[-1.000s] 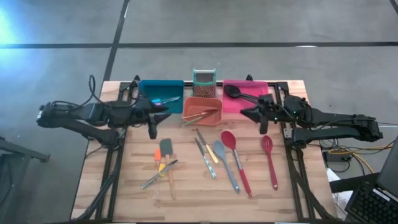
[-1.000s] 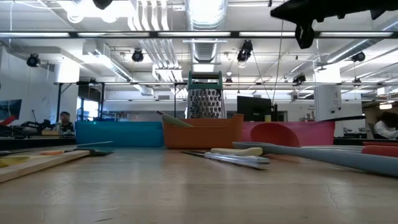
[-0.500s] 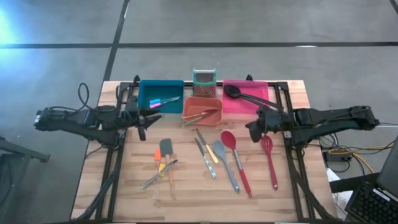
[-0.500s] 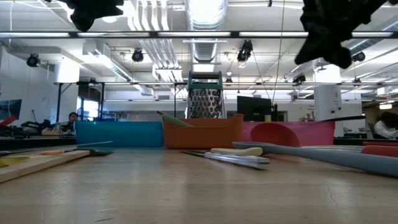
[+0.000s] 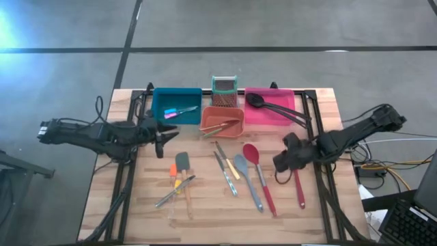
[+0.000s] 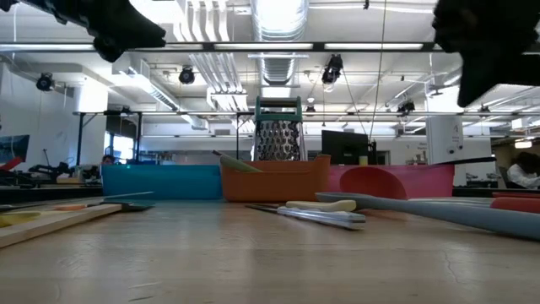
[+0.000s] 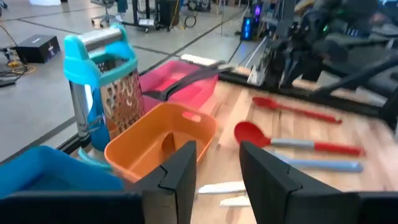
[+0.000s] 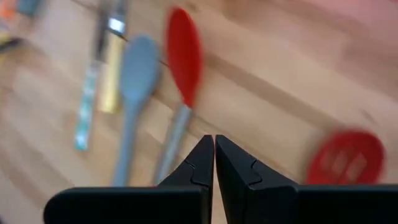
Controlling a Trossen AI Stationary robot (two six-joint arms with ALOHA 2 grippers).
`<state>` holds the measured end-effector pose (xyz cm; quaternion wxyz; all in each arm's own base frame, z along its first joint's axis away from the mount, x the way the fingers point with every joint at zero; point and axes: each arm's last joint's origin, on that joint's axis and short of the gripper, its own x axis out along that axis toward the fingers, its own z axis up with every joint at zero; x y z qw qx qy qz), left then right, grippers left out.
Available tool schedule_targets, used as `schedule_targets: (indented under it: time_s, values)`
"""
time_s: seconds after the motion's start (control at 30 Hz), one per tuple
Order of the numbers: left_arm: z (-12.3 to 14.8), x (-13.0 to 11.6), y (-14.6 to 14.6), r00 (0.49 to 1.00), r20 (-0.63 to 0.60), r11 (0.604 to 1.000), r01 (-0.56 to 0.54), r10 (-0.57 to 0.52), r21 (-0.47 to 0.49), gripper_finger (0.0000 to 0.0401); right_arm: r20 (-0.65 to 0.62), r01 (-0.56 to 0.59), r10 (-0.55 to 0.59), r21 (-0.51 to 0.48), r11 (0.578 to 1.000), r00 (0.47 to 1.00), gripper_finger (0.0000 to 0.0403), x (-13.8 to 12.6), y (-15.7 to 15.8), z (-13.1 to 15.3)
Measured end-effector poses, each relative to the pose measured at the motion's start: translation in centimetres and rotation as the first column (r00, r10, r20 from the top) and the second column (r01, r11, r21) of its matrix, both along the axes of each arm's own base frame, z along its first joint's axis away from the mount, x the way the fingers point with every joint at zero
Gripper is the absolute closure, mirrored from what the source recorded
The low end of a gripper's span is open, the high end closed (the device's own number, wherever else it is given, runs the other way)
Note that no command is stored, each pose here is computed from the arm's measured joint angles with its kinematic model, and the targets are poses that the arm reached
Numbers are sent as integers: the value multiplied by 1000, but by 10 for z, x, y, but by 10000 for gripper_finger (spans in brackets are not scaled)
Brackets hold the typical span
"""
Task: Pick & Place Kitchen Items
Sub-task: Put the red slotted ladle scoop into the pink bin
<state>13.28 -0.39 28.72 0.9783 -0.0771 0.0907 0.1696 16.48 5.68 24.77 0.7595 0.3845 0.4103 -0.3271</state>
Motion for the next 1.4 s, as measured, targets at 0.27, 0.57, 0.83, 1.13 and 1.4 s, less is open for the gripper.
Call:
schedule_targets:
  time_s: [0.27,0.57,0.83,1.13,1.4]
  values:
    - [-29,3,0,996,-88,1000,4,-2,19,275,-214,115,-121,-40,993,969,392,-5,33,-7]
    - [-47,4,-1,989,-145,998,26,-16,65,274,-288,245,-222,44,969,931,367,-28,62,-13]
    - [-65,3,-1,980,-199,997,31,-16,77,272,-303,252,-193,168,953,933,283,-49,52,-34]
    - [-94,0,0,959,-284,996,36,-12,82,273,-312,257,-189,194,947,931,206,-63,37,-55]
    - [-125,-6,1,929,-369,995,44,-8,90,275,-312,290,-221,196,937,924,187,-52,42,-64]
